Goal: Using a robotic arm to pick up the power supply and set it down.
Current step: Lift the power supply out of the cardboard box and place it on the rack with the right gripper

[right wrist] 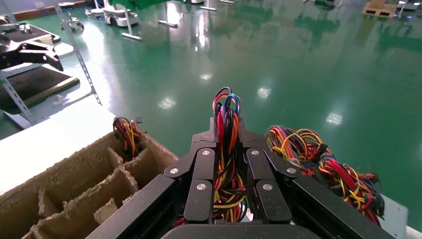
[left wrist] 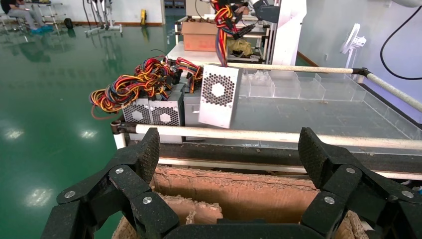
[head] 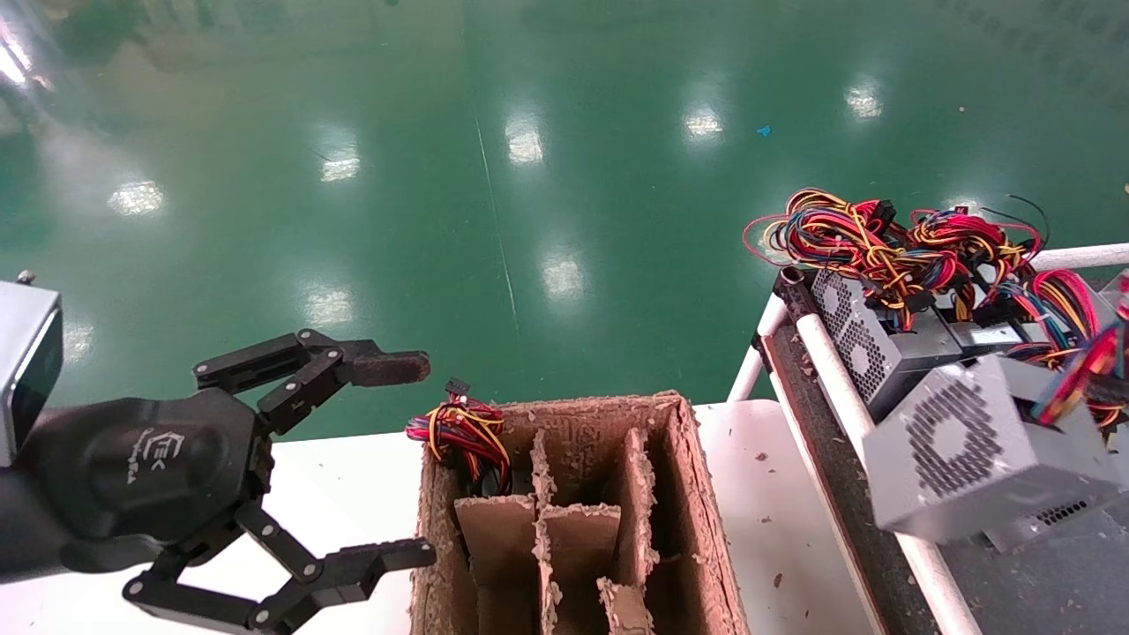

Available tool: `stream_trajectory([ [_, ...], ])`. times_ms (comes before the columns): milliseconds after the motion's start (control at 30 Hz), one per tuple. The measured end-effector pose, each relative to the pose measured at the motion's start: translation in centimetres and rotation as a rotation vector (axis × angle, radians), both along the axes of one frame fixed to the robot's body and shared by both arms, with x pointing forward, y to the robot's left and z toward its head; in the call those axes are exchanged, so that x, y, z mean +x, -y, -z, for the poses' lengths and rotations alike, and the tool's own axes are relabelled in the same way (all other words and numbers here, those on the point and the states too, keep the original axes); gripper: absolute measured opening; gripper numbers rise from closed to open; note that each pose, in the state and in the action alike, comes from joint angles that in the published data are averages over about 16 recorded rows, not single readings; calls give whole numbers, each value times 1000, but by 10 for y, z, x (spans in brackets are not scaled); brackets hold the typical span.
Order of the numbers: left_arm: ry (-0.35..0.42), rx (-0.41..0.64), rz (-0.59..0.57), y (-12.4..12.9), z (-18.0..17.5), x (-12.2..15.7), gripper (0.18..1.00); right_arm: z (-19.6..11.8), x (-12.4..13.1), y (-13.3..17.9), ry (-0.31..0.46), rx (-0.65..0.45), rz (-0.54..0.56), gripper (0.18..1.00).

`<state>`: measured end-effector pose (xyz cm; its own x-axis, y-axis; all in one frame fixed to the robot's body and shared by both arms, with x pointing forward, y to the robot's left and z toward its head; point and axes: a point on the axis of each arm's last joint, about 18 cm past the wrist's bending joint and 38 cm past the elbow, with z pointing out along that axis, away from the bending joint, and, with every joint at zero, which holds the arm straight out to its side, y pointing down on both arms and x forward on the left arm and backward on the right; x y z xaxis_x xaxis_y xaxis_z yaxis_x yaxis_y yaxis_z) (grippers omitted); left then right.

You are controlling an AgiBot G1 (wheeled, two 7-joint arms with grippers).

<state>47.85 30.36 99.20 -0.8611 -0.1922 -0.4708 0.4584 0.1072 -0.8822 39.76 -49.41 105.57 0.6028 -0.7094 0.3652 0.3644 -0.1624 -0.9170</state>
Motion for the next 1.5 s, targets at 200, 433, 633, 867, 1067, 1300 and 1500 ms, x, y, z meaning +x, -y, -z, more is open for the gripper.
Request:
stream_trajectory([
  [200, 0, 0, 0, 0, 0, 0, 1001, 11, -11, 15, -8, 0, 39, 248],
  [433, 0, 0, 0, 0, 0, 0, 1001, 29, -21, 27, -24, 11, 107, 248],
  [633, 0, 0, 0, 0, 0, 0, 1001, 42, -27, 30, -41, 19, 170, 248],
  [867, 0, 0, 0, 0, 0, 0, 1001, 52, -27, 26, -57, 19, 212, 248],
  [1067, 0, 0, 0, 0, 0, 0, 1001, 55, -20, 20, -65, 9, 218, 248],
  [1300, 0, 0, 0, 0, 0, 0, 1001, 55, -6, 13, -68, -4, 216, 248],
  [1500, 0, 0, 0, 0, 0, 0, 1001, 54, 7, 10, -69, -16, 220, 248],
])
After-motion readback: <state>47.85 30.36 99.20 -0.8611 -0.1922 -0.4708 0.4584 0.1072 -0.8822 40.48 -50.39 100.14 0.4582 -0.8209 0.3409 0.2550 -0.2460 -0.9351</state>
